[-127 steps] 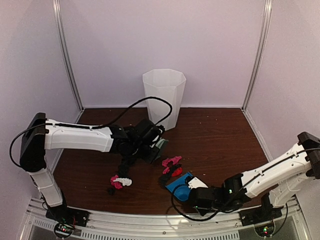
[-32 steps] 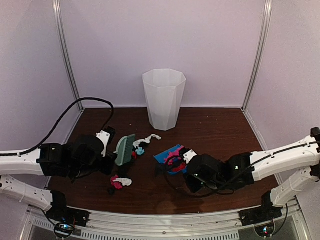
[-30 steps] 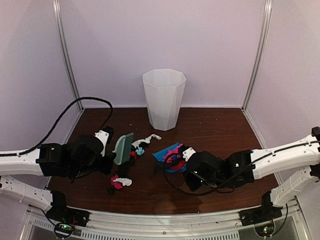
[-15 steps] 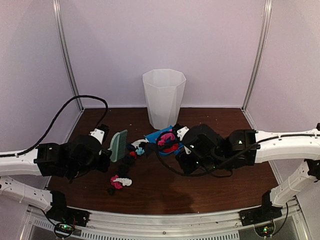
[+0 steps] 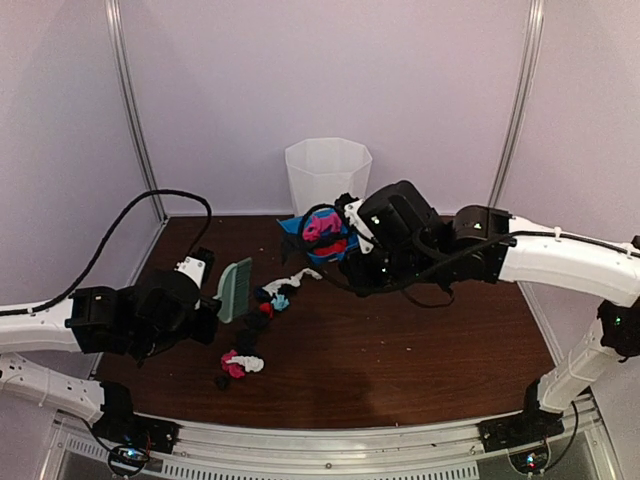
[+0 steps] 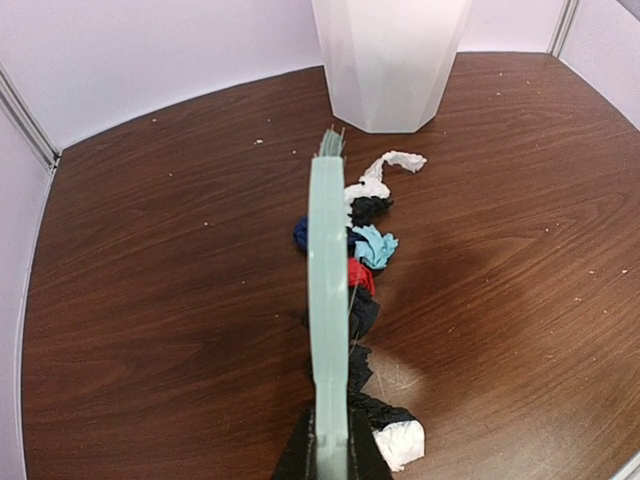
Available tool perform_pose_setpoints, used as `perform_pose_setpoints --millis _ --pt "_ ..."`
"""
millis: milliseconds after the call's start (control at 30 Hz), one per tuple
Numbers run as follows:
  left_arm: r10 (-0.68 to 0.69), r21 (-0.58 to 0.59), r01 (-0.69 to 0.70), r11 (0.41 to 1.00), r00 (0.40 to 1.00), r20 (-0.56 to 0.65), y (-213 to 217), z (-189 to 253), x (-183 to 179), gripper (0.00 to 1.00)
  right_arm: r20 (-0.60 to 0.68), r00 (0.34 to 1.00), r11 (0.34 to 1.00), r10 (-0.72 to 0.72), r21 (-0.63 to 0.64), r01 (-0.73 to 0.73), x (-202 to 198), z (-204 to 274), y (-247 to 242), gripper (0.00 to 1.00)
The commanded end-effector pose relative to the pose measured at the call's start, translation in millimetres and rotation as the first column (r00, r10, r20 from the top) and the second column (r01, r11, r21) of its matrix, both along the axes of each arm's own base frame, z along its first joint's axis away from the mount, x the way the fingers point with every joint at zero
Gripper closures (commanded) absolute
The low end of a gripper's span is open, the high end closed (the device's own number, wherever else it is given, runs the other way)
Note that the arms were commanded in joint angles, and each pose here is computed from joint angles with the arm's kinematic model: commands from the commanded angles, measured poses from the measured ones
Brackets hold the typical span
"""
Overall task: Sweep away the paper scraps from the table
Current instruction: Dump the paper scraps into the trash bin.
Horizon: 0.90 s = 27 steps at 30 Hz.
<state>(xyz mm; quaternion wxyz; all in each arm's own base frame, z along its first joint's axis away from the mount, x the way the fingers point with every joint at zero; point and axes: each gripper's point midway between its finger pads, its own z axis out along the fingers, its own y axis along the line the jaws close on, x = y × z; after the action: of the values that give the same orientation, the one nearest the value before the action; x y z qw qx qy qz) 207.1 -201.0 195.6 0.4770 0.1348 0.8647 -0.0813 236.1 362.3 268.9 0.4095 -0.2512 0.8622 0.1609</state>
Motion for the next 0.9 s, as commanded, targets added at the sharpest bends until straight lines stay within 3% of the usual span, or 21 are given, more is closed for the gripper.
perform_pose_setpoints --millis 0,367,867 --pt "0.029 -0.024 -0.029 0.999 0.999 0.016 4 3 3 1.00 0.005 1.000 1.000 -0.007 -0.011 0.008 23 15 2 1.00" --pt "0.018 -0.027 -0.018 0.999 1.000 0.011 3 -1 2 1.00 0.023 0.999 0.999 -0.045 -0.008 0.045 72 42 16 1.00" --pt "0.018 -0.033 -0.018 0.999 1.000 0.010 4 -3 1 1.00 0.028 0.998 0.993 -0.050 0.112 0.047 150 68 41 1.00"
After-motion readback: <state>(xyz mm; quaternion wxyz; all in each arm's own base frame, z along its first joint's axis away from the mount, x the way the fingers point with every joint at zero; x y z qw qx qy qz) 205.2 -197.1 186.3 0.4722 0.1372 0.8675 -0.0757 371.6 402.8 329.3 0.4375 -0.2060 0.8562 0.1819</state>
